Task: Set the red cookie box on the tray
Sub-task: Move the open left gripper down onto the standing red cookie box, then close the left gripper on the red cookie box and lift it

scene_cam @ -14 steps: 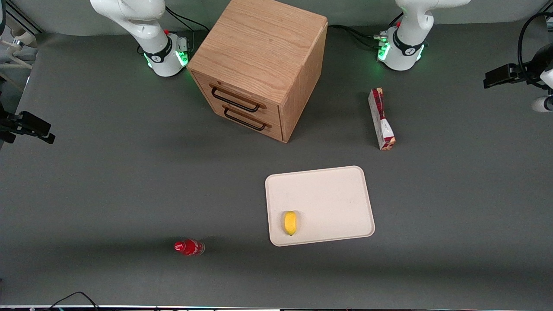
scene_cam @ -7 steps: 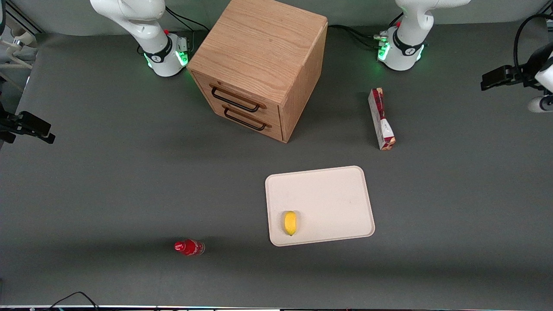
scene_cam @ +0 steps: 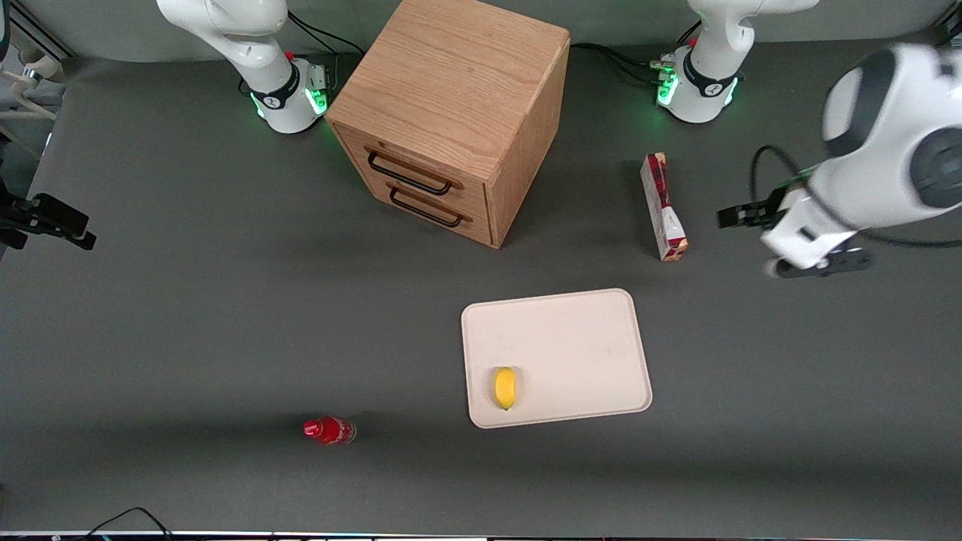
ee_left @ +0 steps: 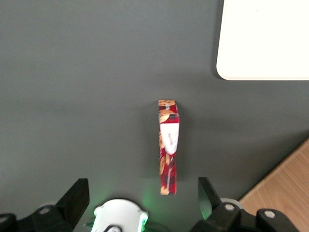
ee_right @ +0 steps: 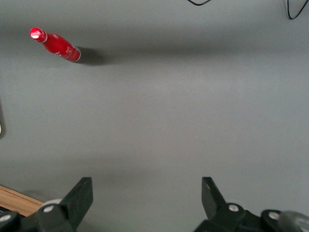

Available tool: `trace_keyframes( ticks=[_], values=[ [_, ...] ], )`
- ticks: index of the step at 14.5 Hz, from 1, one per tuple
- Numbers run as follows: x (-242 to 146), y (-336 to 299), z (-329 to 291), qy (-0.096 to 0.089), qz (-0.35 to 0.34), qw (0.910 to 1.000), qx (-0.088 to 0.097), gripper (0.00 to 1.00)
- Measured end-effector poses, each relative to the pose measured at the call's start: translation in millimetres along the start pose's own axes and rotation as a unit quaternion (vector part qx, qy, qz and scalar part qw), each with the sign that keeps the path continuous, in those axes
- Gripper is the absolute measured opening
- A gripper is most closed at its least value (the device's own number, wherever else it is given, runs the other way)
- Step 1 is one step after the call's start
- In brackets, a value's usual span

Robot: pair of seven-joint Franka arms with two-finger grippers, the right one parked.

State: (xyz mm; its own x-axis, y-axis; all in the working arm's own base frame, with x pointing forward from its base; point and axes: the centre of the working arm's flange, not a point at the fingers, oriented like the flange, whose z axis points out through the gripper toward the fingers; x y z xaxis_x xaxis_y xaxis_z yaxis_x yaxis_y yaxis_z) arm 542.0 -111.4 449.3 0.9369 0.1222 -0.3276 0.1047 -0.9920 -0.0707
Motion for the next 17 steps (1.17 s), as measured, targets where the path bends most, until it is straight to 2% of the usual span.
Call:
trace_keyframes(
  ticks=[3, 5, 8, 11, 17],
  values=[
    [-3.0, 16.2, 86.1, -0.022, -0.005, 0.9997, 0.012, 1.00],
    [-11.3, 16.1, 142.8, -0.029, -0.004, 0.9994, 0.017, 1.00],
    [-31.6, 17.9, 213.1, -0.021, 0.002, 0.9996, 0.018, 1.00],
    [-50.0, 17.1, 256.0, -0.009, 0.000, 0.9998, 0.016, 1.00],
    [-61.0, 19.7, 272.9, 0.001, -0.038, 0.9992, 0.013, 0.36]
  ],
)
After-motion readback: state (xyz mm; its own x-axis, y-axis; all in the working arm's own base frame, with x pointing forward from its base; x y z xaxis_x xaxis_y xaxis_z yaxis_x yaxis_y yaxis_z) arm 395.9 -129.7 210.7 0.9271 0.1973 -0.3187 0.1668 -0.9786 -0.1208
